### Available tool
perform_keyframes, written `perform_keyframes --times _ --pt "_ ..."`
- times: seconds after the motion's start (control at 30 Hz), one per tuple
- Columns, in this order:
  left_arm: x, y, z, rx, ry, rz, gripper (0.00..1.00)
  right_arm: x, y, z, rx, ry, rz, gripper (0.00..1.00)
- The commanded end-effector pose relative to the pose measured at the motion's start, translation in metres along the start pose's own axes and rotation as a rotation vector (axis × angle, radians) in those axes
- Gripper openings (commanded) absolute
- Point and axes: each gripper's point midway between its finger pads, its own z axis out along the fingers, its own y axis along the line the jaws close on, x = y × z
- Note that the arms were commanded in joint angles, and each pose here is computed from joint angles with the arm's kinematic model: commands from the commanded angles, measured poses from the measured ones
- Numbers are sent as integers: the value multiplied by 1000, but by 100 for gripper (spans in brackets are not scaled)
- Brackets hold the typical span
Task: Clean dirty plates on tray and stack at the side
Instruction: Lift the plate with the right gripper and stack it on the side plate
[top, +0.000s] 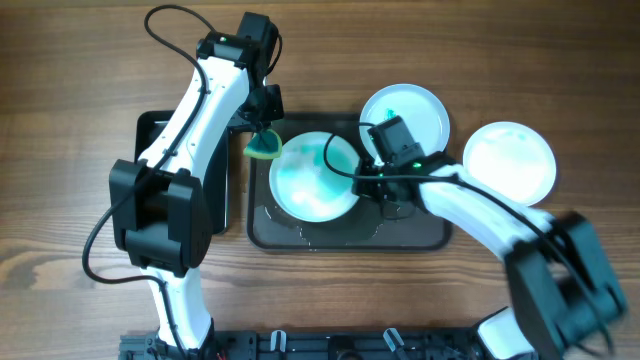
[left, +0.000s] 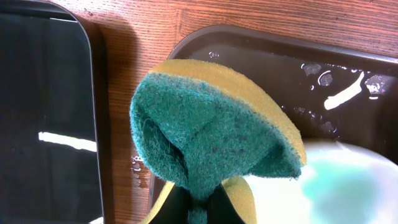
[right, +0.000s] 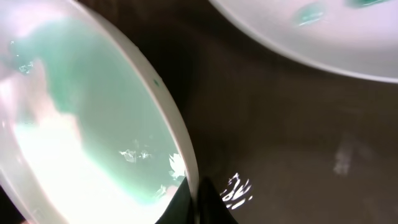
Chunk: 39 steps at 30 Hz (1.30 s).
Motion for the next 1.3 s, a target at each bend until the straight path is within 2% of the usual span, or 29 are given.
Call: perform_keyframes --times 0.0,0.17,0.23,0.43,0.57,0.7,0.93,1.03,1.13,1.23,1.27 --pt "-3 -5 -5 21 -11 17 4 -28 -7 -59 106 -222 -193 4" --pt "-3 -5 -5 22 -10 16 4 -42 -25 -119 393 -470 -374 4" --pt "-3 -5 -5 22 -10 16 4 -46 -18 -140 541 -624 -444 4" --pt "-3 -5 -4 22 -9 13 4 -37 20 -196 812 -943 -666 4" --pt "-2 -7 -5 23 -9 19 4 -34 48 -231 937 -1090 -733 4" --pt "1 -13 -5 24 -9 34 4 -40 64 -255 1017 -1128 -736 4" --pt "2 -15 -5 25 -9 39 4 -42 69 -259 1007 -1139 -728 4" --pt "1 -16 -5 27 -13 39 4 -39 57 -226 969 -1099 -796 5" --pt "1 -15 -5 26 -13 39 4 -29 40 -183 831 -1048 -786 4" --pt "1 -15 -5 26 -12 39 4 -26 42 -153 572 -946 -708 4" --pt "1 -15 -5 26 -12 40 4 -27 38 -146 467 -895 -633 4"
